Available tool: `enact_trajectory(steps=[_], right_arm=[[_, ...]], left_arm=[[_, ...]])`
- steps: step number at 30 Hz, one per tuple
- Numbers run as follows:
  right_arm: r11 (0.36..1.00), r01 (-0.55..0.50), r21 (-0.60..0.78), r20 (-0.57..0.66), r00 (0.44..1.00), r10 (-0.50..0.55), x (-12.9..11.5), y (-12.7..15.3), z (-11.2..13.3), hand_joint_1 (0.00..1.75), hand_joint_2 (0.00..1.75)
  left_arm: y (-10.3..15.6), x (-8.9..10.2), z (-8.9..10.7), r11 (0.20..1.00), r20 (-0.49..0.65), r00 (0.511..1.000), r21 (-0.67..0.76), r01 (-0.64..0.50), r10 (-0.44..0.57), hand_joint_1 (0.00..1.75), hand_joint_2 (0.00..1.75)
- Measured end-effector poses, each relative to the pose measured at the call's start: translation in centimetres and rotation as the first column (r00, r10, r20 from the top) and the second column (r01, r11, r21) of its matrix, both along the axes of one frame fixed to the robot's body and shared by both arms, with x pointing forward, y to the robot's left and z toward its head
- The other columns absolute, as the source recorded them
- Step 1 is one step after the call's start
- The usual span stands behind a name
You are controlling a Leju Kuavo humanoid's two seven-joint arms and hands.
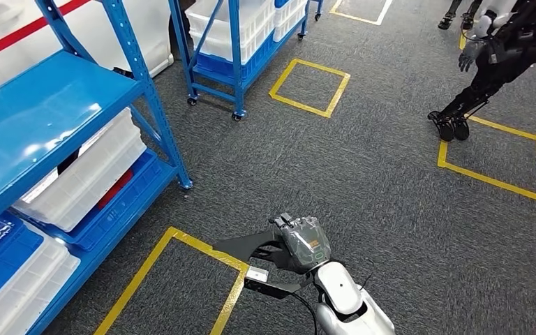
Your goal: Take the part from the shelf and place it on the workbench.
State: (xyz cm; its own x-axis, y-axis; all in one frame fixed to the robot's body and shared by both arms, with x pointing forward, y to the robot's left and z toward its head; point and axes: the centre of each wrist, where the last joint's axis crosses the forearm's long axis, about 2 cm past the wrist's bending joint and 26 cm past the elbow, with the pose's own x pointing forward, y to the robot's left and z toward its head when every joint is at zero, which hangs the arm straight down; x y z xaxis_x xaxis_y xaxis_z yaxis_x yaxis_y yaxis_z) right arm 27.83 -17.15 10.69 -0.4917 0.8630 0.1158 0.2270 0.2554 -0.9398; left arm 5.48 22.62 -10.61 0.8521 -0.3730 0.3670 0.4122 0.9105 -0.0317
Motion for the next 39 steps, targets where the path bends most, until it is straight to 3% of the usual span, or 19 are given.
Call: enact_trajectory(steps=[11,22,39], right_arm=[[0.999,-0.014,0.032,0.025,1.000,0.013,1.5,1.0,0.8,1.75,1.75],[0.998,0.057,0.026,-0.009,0.998,-0.057,-0.5,-1.5,-1.3,1.75,1.75],[0.998,0.069,0.012,0.013,0.998,-0.069,-0.1,-2.3,-0.8,1.75,1.75]], left_arm=[[-0.2,0.2,0.0,1.000,0.002,1.000,0.006,-0.016,0.016,0.00,1.75],[-0.4,0.8,0.2,0.999,0.019,0.999,-0.001,0.034,-0.034,0.00,1.75],[-0.2,2.1,0.4,1.000,0.030,0.999,-0.003,0.030,-0.030,0.00,1.75]])
